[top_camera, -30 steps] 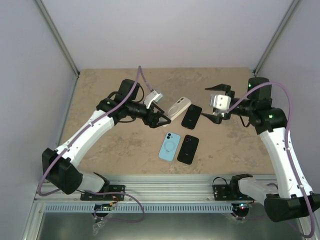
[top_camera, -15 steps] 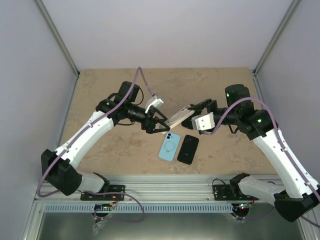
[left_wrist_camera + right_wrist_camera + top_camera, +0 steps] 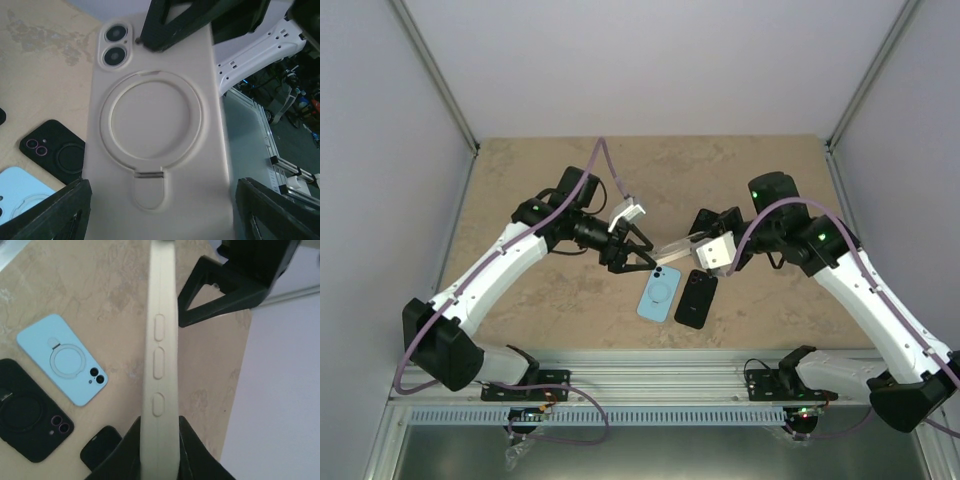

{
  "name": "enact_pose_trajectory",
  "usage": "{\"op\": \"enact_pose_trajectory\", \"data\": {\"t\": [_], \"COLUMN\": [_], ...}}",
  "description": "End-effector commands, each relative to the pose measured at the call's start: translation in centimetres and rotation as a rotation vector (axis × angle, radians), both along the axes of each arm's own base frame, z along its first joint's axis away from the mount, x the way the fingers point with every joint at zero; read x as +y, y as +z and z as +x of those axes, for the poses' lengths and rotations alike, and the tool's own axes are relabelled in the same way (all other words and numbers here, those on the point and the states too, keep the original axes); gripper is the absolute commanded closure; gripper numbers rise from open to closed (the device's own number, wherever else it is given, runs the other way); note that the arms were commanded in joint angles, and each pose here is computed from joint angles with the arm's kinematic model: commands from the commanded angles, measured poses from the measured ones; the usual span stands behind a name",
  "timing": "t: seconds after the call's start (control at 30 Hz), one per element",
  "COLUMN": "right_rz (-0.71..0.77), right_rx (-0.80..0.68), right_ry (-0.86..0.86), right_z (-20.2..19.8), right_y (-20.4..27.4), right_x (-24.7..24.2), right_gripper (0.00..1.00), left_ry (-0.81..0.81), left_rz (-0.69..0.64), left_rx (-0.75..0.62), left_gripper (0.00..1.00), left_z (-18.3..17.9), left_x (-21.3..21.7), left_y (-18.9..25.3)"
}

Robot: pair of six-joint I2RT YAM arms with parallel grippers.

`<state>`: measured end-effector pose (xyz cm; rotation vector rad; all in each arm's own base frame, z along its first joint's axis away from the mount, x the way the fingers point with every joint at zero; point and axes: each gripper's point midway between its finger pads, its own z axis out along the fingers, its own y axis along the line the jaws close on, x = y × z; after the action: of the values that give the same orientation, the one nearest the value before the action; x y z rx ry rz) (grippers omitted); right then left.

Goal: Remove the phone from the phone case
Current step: Adjust the phone.

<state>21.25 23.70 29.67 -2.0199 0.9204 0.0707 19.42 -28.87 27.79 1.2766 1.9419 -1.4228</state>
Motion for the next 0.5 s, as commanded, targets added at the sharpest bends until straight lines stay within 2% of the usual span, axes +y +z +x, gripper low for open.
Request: {"op": "enact_pose_trajectory", "data": {"t": [0.0,0.07,0.2,0.47], "right_rz": [-0.008,-0.003,0.012,0.024], "right_rx": [-0.02,-0.017,0.025,0.226], "right_ry": [-0.003,-0.014,-0.047,-0.144], "right_z": [-0.1,0.0,0.0,-0.5], "right_y": [0.8,0.9,1.4,0.6], "right_x": [-0.1,-0.1,-0.1,-0.1], "right_gripper": [0.93,0.99,0.99,0.99], "left_ry": [-0.044,-0.034,0.031,0.162], "left_rz": [-0.069,-0.063,-0.038,0.015], "left_rx": [-0.058,-0.06,-0.084,-0.266], "left_gripper": [0.46,0.38,0.02,0.01], "left_z": [-0.6,-0.5,0.6,1.6], "left_x": [0.0,0.0,0.0,1.7], "left_y": [1.7,1.7,2.1,5.0]}}
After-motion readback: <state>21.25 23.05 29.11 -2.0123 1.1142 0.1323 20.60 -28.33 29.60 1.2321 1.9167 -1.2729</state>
